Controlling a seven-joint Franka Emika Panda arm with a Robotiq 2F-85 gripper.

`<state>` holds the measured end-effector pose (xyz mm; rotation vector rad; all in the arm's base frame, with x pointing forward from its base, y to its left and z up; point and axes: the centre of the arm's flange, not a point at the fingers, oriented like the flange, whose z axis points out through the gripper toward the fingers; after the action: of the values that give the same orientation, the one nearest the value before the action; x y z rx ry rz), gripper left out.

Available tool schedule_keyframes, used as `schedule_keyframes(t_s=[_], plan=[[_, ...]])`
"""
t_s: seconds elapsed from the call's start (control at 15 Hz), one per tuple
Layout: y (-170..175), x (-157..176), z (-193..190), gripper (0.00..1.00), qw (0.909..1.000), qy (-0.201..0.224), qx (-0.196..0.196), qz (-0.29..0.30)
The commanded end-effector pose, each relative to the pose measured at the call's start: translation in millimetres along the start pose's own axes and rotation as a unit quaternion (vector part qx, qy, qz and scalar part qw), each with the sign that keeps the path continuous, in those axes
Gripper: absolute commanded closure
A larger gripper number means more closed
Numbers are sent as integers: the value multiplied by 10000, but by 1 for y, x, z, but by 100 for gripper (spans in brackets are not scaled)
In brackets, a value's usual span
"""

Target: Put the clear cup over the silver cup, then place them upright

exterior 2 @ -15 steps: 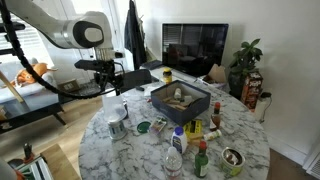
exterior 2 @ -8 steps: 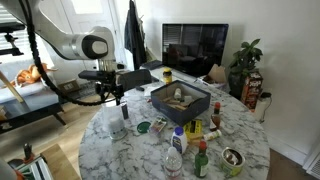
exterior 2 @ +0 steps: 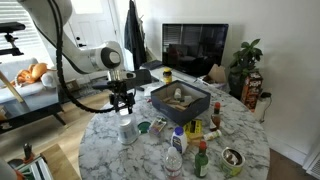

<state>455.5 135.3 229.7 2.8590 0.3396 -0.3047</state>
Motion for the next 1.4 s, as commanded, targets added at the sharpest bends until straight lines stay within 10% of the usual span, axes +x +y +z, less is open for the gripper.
schedule_keyframes(t_s=[0.0,0.27,0.33,0.47,0.53,1.2,1.27,1.33], plan=[[6,28,16,29,9982,-41,-492,340],[12,25,8,29,9980,67,-519,344],[11,27,7,4,9979,91,-531,350],[11,28,6,4,9979,98,-529,354],[11,28,6,29,9979,98,-529,356],[-56,31,18,29,9809,-408,-1685,-880],[-41,24,11,4,9859,-329,-1503,-660],[-49,24,13,4,9851,-328,-1517,-738]])
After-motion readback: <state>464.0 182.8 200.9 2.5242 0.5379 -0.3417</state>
